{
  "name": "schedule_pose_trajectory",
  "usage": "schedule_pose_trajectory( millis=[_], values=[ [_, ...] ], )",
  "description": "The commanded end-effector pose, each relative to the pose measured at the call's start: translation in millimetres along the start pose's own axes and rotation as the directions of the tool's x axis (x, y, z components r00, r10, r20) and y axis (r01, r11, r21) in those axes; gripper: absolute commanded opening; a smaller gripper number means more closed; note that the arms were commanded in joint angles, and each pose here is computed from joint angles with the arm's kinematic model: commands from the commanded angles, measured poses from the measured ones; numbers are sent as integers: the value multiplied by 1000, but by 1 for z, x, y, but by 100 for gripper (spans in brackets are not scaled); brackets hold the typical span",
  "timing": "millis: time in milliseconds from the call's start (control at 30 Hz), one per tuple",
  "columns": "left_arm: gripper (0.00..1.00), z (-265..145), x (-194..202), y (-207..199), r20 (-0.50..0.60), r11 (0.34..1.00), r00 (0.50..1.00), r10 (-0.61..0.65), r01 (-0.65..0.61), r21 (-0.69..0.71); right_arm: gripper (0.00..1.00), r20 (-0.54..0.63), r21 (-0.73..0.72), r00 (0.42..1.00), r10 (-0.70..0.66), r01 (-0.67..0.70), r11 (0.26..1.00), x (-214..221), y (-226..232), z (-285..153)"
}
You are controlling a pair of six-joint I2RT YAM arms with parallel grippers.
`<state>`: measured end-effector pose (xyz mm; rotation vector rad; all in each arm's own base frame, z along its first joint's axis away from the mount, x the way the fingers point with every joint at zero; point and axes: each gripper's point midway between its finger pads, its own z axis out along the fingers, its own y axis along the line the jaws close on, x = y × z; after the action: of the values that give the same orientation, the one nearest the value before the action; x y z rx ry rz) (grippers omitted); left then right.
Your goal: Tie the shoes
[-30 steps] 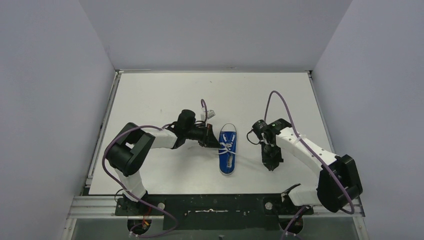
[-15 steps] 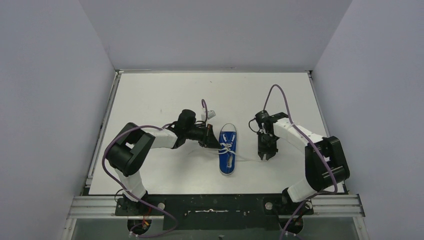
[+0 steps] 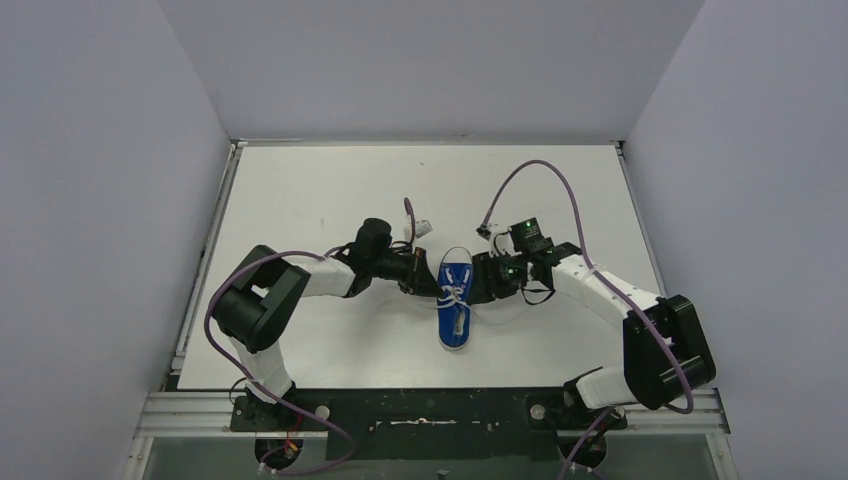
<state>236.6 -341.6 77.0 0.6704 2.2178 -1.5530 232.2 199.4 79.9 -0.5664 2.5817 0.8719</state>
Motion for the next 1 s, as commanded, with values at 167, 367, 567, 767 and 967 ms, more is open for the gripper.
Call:
schedule_pose_trajectory(
  millis=[167, 367, 567, 767, 967],
  values=[
    [0, -2, -14, -19, 35, 996, 998, 50, -52, 67, 41, 60, -158, 997, 57, -47, 986, 12, 21, 9],
    [0, -5, -12, -23, 32, 996, 998, 48, -50, 71, 30, 101, -176, 992, 81, -62, 982, 10, 20, 17],
    [0, -12, -4, -21, 33, 999, 998, 46, -46, 23, 0, 128, -112, 986, 108, -94, 989, 5, 16, 4],
    [0, -13, 22, -24, -13, 998, 998, 62, -62, -14, 0, 186, -103, 968, 170, -153, 983, -5, 21, -8],
    [15, -19, 21, -22, -49, 985, 987, 152, -156, -81, 0, 137, -114, 978, 157, -142, 983, -2, 24, -5]
  ],
)
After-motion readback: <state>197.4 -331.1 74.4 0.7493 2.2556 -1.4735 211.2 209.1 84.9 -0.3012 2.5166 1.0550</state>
